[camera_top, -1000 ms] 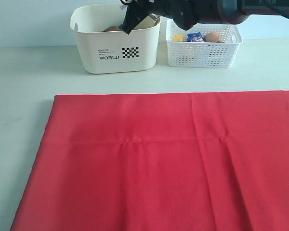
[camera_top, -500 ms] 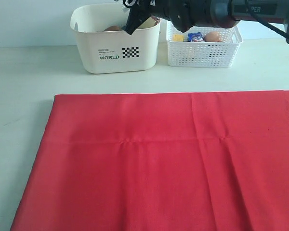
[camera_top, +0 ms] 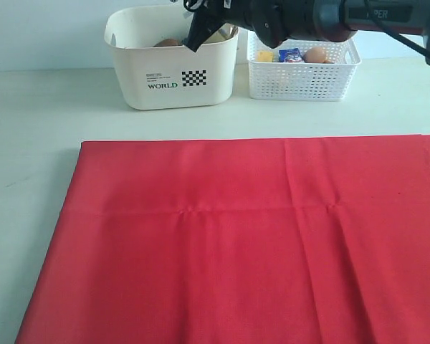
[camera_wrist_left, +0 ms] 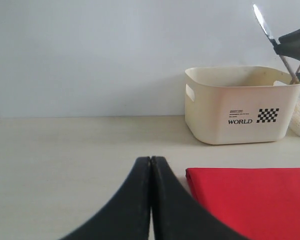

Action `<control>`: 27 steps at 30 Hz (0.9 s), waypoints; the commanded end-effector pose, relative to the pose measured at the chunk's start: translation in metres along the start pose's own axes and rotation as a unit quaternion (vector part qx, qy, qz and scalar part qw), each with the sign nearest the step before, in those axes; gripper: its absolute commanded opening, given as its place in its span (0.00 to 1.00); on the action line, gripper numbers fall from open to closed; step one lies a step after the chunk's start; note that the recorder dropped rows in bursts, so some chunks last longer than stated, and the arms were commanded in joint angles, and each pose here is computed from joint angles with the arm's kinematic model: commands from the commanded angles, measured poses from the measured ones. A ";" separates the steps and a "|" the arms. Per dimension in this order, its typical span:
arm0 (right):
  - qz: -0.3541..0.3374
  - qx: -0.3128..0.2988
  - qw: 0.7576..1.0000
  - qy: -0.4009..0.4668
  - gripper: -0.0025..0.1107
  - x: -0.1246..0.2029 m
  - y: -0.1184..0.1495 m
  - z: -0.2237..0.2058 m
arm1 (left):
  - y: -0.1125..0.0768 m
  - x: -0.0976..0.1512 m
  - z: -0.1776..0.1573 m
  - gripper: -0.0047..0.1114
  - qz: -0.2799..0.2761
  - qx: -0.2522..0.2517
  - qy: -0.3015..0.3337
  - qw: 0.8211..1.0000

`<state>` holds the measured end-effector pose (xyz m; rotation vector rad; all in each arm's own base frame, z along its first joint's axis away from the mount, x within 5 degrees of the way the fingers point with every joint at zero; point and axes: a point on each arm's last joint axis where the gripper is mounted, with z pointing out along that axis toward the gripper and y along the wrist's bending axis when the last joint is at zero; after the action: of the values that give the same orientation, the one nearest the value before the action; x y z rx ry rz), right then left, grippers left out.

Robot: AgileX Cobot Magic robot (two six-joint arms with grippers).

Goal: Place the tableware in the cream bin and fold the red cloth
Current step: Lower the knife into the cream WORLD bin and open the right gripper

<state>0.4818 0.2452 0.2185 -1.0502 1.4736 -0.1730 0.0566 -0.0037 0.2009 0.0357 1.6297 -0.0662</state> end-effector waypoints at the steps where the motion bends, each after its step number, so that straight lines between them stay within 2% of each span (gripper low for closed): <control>1: 0.003 0.010 1.000 -0.010 0.48 -0.003 -0.007 -0.001 | -0.001 0.001 0.000 0.05 -0.007 0.005 -0.003 1.000; 2: 0.026 0.009 1.000 -0.005 0.54 -0.003 -0.008 -0.002 | -0.001 0.001 0.000 0.05 -0.007 0.005 -0.003 1.000; 4: 0.062 0.003 0.998 0.017 0.57 -0.006 -0.013 -0.007 | -0.001 0.001 0.000 0.05 -0.007 0.005 -0.003 1.000; 10: 0.095 -0.019 0.992 0.084 0.57 -0.018 -0.038 -0.033 | -0.001 0.001 0.000 0.05 -0.007 0.005 -0.003 1.000; 12: 0.099 -0.029 0.988 0.116 0.54 -0.020 -0.049 -0.045 | -0.001 0.001 0.000 0.05 -0.007 0.005 -0.003 1.000; 17: 0.116 -0.047 0.974 0.188 0.33 -0.015 -0.068 -0.069 | -0.001 0.001 0.000 0.05 -0.007 0.005 -0.003 1.000; 22: 0.144 -0.057 0.963 0.223 0.13 -0.017 -0.081 -0.088 | -0.001 0.001 0.000 0.05 -0.007 0.005 -0.003 1.000; 25: 0.155 -0.052 0.961 0.225 0.03 -0.021 -0.084 -0.101 | -0.001 0.001 0.000 0.05 -0.007 0.005 -0.003 1.000; 27: 0.162 -0.049 0.960 0.224 0.02 -0.025 -0.086 -0.112 | -0.001 0.001 0.000 0.05 -0.007 0.005 -0.003 1.000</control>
<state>0.4353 0.1672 0.3065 -0.9028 2.0558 -0.1233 0.0566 -0.0037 0.2009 0.0357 1.6297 -0.0662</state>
